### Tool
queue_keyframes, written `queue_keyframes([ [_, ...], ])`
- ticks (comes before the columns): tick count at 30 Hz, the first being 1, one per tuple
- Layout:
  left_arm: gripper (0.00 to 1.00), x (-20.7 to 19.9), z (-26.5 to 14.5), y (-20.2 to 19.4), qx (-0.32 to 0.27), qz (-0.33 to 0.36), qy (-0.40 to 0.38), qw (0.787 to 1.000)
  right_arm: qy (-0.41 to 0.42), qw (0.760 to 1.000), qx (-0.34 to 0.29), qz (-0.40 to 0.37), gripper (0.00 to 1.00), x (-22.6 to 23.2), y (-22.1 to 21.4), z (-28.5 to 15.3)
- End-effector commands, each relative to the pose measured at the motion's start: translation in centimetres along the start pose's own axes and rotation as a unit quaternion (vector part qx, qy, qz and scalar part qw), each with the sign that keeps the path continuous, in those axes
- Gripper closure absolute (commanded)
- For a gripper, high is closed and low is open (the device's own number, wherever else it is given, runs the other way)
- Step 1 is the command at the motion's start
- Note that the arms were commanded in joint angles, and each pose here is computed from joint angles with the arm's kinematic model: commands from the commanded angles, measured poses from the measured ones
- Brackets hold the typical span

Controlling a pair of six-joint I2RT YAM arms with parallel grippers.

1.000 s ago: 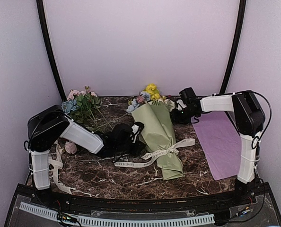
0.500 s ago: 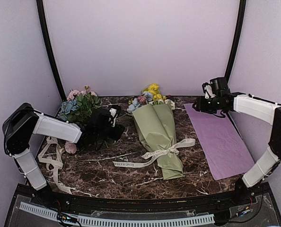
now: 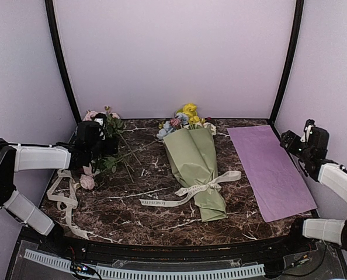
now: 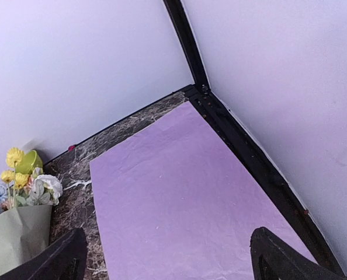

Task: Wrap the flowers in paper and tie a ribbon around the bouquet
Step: Reset both arms

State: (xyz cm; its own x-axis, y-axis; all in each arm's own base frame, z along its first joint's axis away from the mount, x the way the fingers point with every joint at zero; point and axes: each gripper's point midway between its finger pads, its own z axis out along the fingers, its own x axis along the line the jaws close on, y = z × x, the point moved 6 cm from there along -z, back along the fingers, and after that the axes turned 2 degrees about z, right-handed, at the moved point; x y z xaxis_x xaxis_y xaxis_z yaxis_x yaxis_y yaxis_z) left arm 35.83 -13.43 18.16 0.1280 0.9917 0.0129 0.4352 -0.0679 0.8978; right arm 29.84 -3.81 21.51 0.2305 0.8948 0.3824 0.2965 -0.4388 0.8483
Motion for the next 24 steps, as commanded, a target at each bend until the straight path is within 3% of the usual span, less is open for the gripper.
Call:
queue_keyframes([
  [1,0.20,5.7,-1.4,-1.2,-0.005,-0.037,0.113,0.993,-0.014,0.994,-0.109,0.020,0.01,-1.3,0.8,-0.9],
  [5,0.20,8.7,-4.1,-0.7,-0.075,-0.015,0.187,0.979,-0.036,0.994,-0.106,0.015,0.00,-2.2,0.0,-0.7],
  [9,0.18,11.1,-5.9,-1.4,-0.104,0.004,0.256,0.961,-0.045,0.995,-0.088,0.001,0.00,-2.5,-0.7,-0.2],
  [14,0.18,11.8,-6.7,-2.5,-0.149,0.016,0.263,0.953,-0.050,0.994,-0.095,-0.009,0.00,-3.0,-1.5,0.3],
  [24,0.18,11.2,-5.5,-6.1,-0.130,0.007,0.224,0.966,-0.045,0.996,-0.079,-0.014,0.00,-3.3,-2.5,1.3],
])
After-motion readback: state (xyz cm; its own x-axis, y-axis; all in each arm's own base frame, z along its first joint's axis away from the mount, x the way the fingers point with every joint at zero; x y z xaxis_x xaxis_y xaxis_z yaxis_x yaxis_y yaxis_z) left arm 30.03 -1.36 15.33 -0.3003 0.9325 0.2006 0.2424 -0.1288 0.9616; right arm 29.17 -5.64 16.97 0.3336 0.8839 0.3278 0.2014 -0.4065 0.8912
